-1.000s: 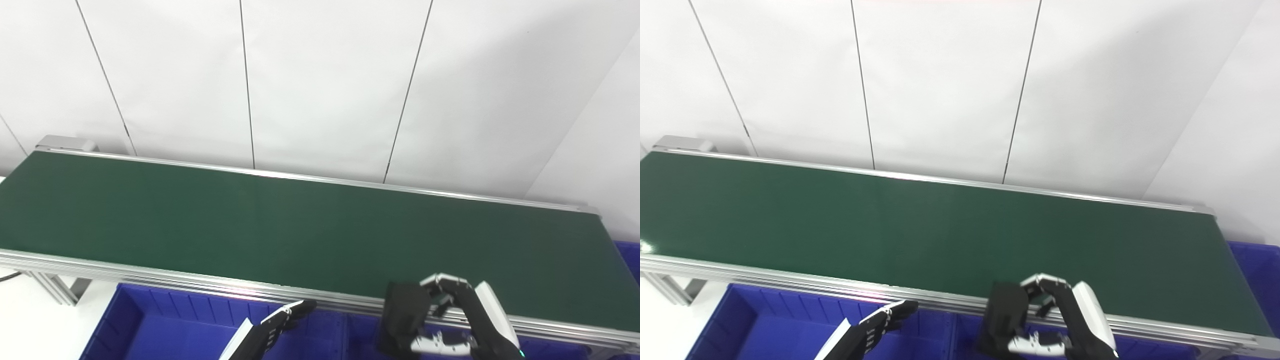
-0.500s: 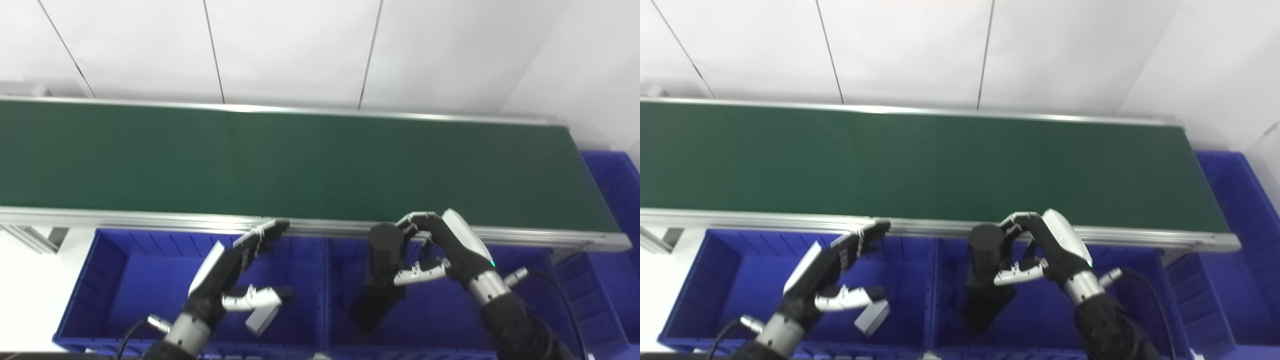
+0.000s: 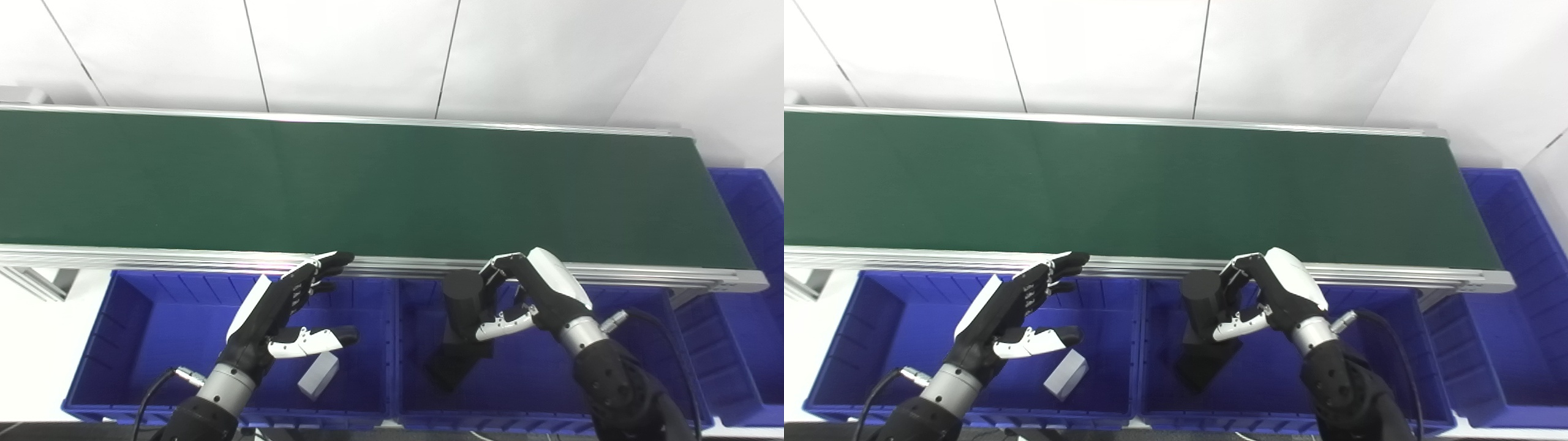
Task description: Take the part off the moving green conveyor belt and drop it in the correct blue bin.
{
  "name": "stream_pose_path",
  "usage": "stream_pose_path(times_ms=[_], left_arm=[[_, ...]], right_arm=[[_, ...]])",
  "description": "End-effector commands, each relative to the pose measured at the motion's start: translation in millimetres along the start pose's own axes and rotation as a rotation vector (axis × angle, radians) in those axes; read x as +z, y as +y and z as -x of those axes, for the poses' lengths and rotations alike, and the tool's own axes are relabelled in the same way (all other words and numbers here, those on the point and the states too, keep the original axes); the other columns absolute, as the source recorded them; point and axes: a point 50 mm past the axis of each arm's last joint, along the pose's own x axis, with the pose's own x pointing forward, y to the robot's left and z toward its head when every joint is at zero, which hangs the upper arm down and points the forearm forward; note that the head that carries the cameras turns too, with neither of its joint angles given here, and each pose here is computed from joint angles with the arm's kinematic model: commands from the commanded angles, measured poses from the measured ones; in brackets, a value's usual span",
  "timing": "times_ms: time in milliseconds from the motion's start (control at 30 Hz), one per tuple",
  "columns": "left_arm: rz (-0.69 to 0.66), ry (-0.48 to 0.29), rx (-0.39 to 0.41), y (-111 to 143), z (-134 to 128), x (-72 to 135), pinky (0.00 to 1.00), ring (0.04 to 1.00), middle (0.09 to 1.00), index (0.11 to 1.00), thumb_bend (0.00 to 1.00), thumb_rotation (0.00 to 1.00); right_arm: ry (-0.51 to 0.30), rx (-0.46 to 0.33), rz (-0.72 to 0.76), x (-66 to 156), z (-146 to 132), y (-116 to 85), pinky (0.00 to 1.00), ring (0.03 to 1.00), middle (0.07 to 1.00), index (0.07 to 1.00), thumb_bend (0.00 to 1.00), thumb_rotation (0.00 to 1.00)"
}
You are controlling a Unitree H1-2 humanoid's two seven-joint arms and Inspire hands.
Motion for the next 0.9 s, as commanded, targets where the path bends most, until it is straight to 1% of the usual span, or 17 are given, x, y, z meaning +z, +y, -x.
stream_pose_path(times_ms=[0,33,67,100,133,167,233,267,333,367,400,467,600,700,733,767,867], left_arm=[[-0.019,-0.069,0.003,3.6,3.5,10.5,0.81,0.87,0.867,0.812,0.89,0.5],[-0.018,-0.068,0.001,3.7,4.3,9.8,0.81,0.873,0.868,0.813,0.9,0.5],[-0.017,-0.068,-0.001,3.7,5.0,9.0,0.82,0.876,0.871,0.816,0.9,0.5],[-0.015,-0.068,-0.002,3.6,5.4,8.4,0.82,0.876,0.87,0.816,0.9,0.49],[-0.016,-0.069,-0.003,3.6,5.8,7.8,0.83,0.875,0.867,0.817,0.9,0.49],[-0.017,-0.07,-0.003,3.5,6.2,7.3,0.83,0.875,0.866,0.817,0.9,0.49],[-0.018,-0.07,-0.002,3.3,6.7,5.8,0.84,0.873,0.866,0.819,0.9,0.49],[-0.019,-0.069,-0.002,3.3,6.8,5.0,0.84,0.873,0.865,0.819,0.9,0.49],[-0.02,-0.068,-0.002,3.5,7.0,3.9,0.84,0.874,0.869,0.821,0.9,0.5],[-0.021,-0.068,-0.003,3.6,6.9,3.5,0.84,0.874,0.87,0.822,0.89,0.5],[-0.018,-0.067,-0.003,3.7,6.8,2.3,0.84,0.874,0.87,0.822,0.89,0.5],[-0.013,-0.061,0.0,3.7,6.5,0.2,0.84,0.877,0.869,0.821,0.9,0.49],[-0.02,-0.055,0.003,3.0,6.0,-1.7,0.85,0.877,0.865,0.82,0.9,0.5],[-0.017,-0.05,0.002,1.7,5.6,-3.9,0.86,0.883,0.872,0.823,0.9,0.49],[-0.017,-0.049,0.001,1.3,5.6,-5.4,0.86,0.884,0.873,0.823,0.89,0.48],[-0.018,-0.049,0.001,1.0,5.6,-6.6,0.87,0.889,0.879,0.826,0.89,0.48],[-0.021,-0.046,0.004,0.0,5.7,-9.6,0.87,0.891,0.882,0.831,0.88,0.47]], right_arm=[[0.002,-0.039,0.036,4.8,-2.7,-9.8,0.35,0.384,0.491,0.533,0.51,0.0],[0.001,-0.041,0.045,4.9,-2.6,-8.3,0.39,0.397,0.507,0.53,0.51,0.0],[0.001,-0.037,0.057,4.8,-2.4,-6.6,0.46,0.456,0.563,0.518,0.51,0.02],[0.003,-0.026,0.077,4.5,-2.3,-5.1,0.51,0.554,0.645,0.508,0.51,0.07],[0.004,-0.008,0.109,4.3,-1.8,-3.3,0.58,0.67,0.722,0.5,0.51,0.11],[0.008,0.013,0.132,3.9,-1.0,-1.5,0.59,0.684,0.73,0.5,0.51,0.11],[0.017,0.053,0.157,3.7,0.6,2.0,0.65,0.766,0.772,0.497,0.51,0.13],[0.021,0.076,0.176,3.9,1.2,3.6,0.67,0.782,0.784,0.612,0.6,0.11],[0.034,0.115,0.213,4.7,2.5,6.3,0.74,0.83,0.82,0.742,0.69,0.15],[0.041,0.127,0.223,5.0,2.9,7.0,0.78,0.852,0.837,0.772,0.7,0.17],[0.052,0.148,0.24,6.0,3.6,8.6,0.78,0.854,0.839,0.774,0.71,0.17],[0.068,0.179,0.255,7.7,4.9,11.6,0.86,0.898,0.879,0.822,0.72,0.2],[0.081,0.21,0.281,8.5,5.4,15.6,0.91,0.921,0.914,0.882,0.73,0.25],[0.073,0.196,0.297,8.6,7.9,17.2,0.93,0.941,0.925,0.91,0.75,0.25],[0.06,0.174,0.289,9.1,10.9,17.4,0.93,0.944,0.927,0.915,0.75,0.24],[0.051,0.158,0.283,9.4,12.9,17.5,0.94,0.966,0.952,0.942,0.78,0.28],[-0.011,0.058,0.22,11.7,22.9,18.1,0.96,0.992,0.989,0.986,0.82,0.35]])
